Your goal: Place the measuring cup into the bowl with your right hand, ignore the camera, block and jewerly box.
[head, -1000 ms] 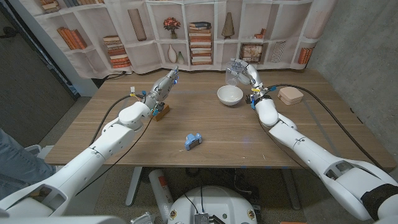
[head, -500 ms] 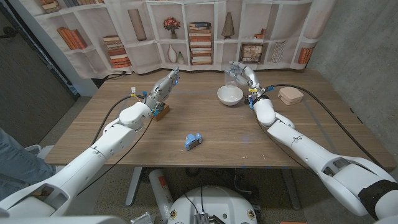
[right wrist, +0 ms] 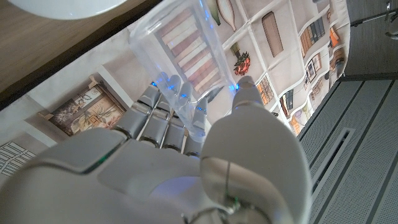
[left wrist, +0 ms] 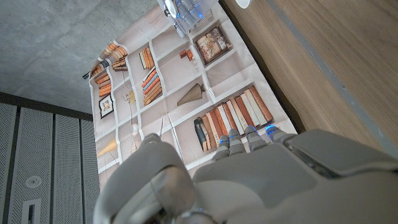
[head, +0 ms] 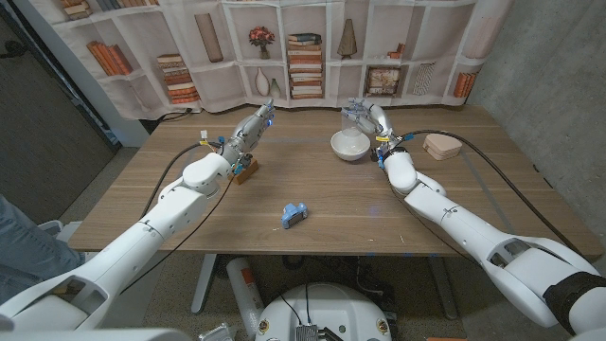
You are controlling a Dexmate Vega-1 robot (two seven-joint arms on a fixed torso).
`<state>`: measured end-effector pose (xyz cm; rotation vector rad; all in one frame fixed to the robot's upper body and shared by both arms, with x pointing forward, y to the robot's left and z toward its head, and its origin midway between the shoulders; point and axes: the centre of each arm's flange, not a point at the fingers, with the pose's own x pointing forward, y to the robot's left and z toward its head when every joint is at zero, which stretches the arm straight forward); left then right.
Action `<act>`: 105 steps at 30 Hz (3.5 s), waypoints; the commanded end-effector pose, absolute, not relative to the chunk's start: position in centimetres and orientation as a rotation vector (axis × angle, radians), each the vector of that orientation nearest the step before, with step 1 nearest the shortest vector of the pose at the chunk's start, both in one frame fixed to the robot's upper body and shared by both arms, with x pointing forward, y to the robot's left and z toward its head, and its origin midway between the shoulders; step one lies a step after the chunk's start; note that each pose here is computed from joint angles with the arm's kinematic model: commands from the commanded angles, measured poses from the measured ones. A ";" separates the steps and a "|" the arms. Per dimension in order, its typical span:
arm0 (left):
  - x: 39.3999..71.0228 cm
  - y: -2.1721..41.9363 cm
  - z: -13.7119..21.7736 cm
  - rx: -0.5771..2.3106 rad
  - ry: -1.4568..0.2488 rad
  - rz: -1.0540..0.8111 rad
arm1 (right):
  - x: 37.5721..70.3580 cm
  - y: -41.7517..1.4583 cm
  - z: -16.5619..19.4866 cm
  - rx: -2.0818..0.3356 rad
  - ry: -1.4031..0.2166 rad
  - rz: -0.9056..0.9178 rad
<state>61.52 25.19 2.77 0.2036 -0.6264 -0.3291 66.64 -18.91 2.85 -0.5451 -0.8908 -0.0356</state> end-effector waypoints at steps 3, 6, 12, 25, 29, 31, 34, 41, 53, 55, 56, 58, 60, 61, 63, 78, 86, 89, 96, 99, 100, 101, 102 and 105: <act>61.4 24.9 3.0 0.209 -0.631 -0.333 | 67.1 -19.1 2.3 -0.554 -0.853 -0.046; 61.3 25.0 3.1 0.209 -0.633 -0.332 | 67.1 -19.1 2.2 -0.554 -0.844 -0.049; 61.2 25.0 3.0 0.208 -0.633 -0.335 | 67.4 -18.9 1.8 -0.550 -0.827 -0.052; 61.0 24.6 3.1 0.216 -0.635 -0.343 | 67.8 -18.7 0.9 -0.514 -0.787 -0.051; 61.0 24.5 3.2 0.218 -0.636 -0.345 | 67.9 -18.5 0.7 -0.510 -0.782 -0.048; 60.9 24.5 3.2 0.217 -0.636 -0.345 | 68.0 -18.4 0.6 -0.510 -0.777 -0.047; 60.9 24.6 3.1 0.216 -0.635 -0.343 | 68.1 -18.3 0.4 -0.513 -0.775 -0.045; 61.1 24.8 2.8 0.211 -0.633 -0.343 | 68.4 -18.0 0.1 -0.517 -0.775 -0.047; 61.5 24.8 2.7 0.213 -0.624 -0.347 | 69.1 -17.8 -0.5 -0.518 -0.773 -0.052; 61.6 24.8 2.7 0.213 -0.623 -0.347 | 69.3 -17.8 -0.7 -0.519 -0.769 -0.052; 61.6 24.8 2.7 0.213 -0.621 -0.348 | 69.4 -17.8 -0.8 -0.516 -0.765 -0.053; 61.7 24.8 2.7 0.215 -0.619 -0.347 | 69.5 -17.9 -1.0 -0.515 -0.762 -0.054; 61.8 24.8 2.7 0.214 -0.617 -0.348 | 69.6 -17.9 -1.0 -0.513 -0.761 -0.054; 61.9 24.8 2.7 0.215 -0.616 -0.348 | 69.7 -17.9 -1.1 -0.512 -0.761 -0.055; 62.0 24.8 2.7 0.216 -0.615 -0.349 | 69.7 -18.0 -1.1 -0.510 -0.760 -0.055; 62.4 24.3 2.8 0.225 -0.604 -0.358 | 70.0 -18.5 -1.6 -0.503 -0.751 -0.057; 62.6 24.0 2.7 0.228 -0.596 -0.361 | 70.1 -18.7 -2.1 -0.508 -0.748 -0.052; 62.6 23.8 2.7 0.231 -0.595 -0.362 | 70.0 -18.8 -2.1 -0.510 -0.749 -0.049; 62.6 23.5 2.8 0.232 -0.594 -0.367 | 69.8 -19.0 -2.2 -0.511 -0.756 -0.044; 62.7 23.3 2.8 0.232 -0.592 -0.369 | 69.8 -19.1 -2.2 -0.514 -0.754 -0.042; 62.7 23.3 2.8 0.233 -0.592 -0.370 | 69.8 -19.1 -2.2 -0.516 -0.754 -0.041; 62.7 23.3 2.8 0.233 -0.592 -0.371 | 69.8 -19.2 -2.3 -0.518 -0.753 -0.039; 62.7 23.2 2.8 0.234 -0.593 -0.371 | 69.8 -19.2 -2.3 -0.517 -0.753 -0.038; 62.7 23.1 2.8 0.235 -0.594 -0.372 | 69.7 -19.3 -2.3 -0.519 -0.754 -0.036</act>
